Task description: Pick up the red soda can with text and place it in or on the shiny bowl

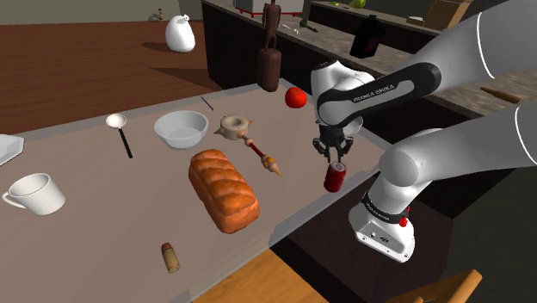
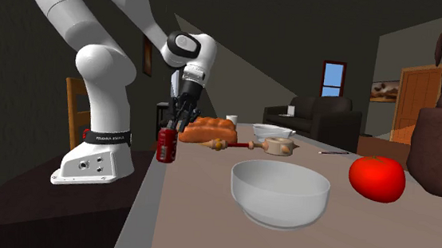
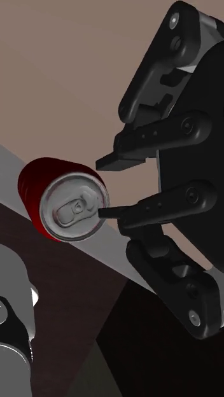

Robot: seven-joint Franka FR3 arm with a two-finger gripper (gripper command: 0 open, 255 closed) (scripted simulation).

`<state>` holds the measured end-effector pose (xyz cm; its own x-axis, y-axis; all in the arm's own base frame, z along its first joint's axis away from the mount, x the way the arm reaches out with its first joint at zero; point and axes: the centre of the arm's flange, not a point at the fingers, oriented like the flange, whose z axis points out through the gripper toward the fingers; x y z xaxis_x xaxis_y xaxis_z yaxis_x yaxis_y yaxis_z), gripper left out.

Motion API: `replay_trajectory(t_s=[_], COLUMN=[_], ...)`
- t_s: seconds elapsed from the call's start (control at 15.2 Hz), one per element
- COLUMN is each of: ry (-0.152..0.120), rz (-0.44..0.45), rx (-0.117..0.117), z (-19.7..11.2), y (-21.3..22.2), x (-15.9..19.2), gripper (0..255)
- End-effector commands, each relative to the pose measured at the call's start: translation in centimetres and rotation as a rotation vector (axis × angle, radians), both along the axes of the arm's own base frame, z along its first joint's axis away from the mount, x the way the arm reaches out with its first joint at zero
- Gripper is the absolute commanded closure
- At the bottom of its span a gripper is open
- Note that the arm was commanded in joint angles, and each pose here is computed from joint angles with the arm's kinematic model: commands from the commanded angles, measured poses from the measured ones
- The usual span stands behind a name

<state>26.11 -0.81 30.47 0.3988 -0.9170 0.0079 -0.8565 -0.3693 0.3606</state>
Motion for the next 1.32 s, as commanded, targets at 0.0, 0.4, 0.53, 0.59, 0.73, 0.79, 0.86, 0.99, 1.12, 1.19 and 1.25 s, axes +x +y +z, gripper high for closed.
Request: replay_trajectory(t_s=[0.0, 0.4, 0.53, 0.59, 0.73, 0.79, 0.86, 0.99, 1.12, 1.19, 1.25], ry=[0.006, 0.005, 0.075, 0.102, 0.102, 0.102, 0.102, 0.102, 0.102, 0.102, 0.102], rz=[-0.003, -0.003, 0.052, 0.073, 0.073, 0.073, 0.073, 0.073, 0.073, 0.073, 0.073], rx=[0.004, 0.004, 0.278, 0.386, 0.386, 0.386, 0.386, 0.386, 0.386, 0.386, 0.386], z=[0.7, 2.3, 0.4, -0.5, -1.5, -1.9, -2.4, -3.3, -4.1, -4.1, -4.1], y=[0.0, -0.1, -2.7, -3.6, -3.4, -3.3, -3.2, -3.1, -2.9, -2.9, -2.9], x=[-0.3, -0.2, -1.1, -1.4, -1.9, -2.1, -2.3, -2.7, -3.1, -3.1, -3.1], gripper=[255, 0, 0, 0, 0, 0, 0, 0, 0, 0, 0])
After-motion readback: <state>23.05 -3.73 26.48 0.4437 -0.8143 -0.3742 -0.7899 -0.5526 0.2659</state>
